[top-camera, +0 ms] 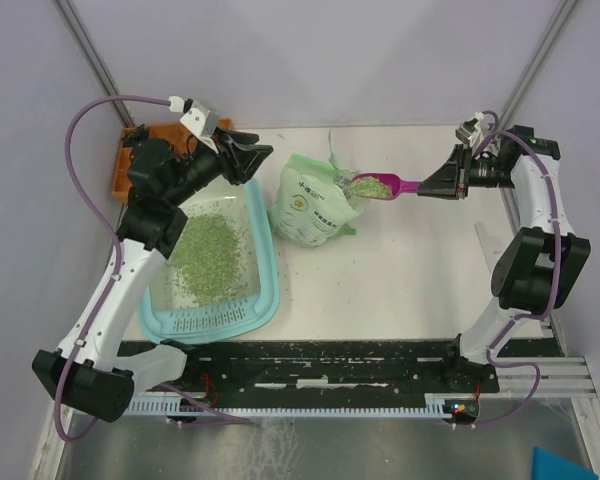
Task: Fill the litter box with clean litter
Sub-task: 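Scoop the cat litter from the cat litter bag, then pour the cat litter into the litter box.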
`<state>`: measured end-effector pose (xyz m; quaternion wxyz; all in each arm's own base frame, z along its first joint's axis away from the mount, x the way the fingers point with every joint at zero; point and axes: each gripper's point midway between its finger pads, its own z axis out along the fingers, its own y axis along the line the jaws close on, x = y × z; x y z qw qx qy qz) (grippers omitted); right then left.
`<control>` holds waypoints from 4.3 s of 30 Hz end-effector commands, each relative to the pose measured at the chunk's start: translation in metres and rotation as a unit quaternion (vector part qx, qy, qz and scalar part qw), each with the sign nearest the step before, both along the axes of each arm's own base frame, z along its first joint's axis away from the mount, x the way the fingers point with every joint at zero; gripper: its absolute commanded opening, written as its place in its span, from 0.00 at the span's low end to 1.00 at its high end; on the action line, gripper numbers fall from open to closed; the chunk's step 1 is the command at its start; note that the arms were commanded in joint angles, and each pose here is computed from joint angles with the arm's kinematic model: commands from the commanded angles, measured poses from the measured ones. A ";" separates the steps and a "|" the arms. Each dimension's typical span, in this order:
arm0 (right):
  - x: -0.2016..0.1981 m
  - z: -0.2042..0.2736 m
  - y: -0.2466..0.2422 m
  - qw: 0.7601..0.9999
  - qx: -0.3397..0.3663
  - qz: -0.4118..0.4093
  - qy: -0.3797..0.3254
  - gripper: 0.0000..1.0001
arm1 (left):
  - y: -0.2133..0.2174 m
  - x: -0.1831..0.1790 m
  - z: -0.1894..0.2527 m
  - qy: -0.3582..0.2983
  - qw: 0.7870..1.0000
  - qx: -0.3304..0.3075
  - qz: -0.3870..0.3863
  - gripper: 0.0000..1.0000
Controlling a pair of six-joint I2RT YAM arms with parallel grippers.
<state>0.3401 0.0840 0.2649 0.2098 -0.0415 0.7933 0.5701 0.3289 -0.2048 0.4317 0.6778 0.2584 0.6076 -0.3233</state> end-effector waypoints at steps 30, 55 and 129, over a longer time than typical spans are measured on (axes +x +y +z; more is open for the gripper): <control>-0.010 0.091 0.004 0.995 0.101 -0.003 0.008 0.02 | 0.024 -0.018 0.030 -0.035 0.998 -0.010 0.057 0.52; -0.022 0.123 0.062 0.995 0.072 0.063 -0.014 0.02 | 0.029 -0.015 0.032 -0.035 0.997 -0.007 0.074 0.52; 0.024 0.098 0.338 0.857 -0.185 0.169 -0.450 0.02 | 0.178 -0.050 0.006 -0.009 0.902 -0.024 0.431 0.58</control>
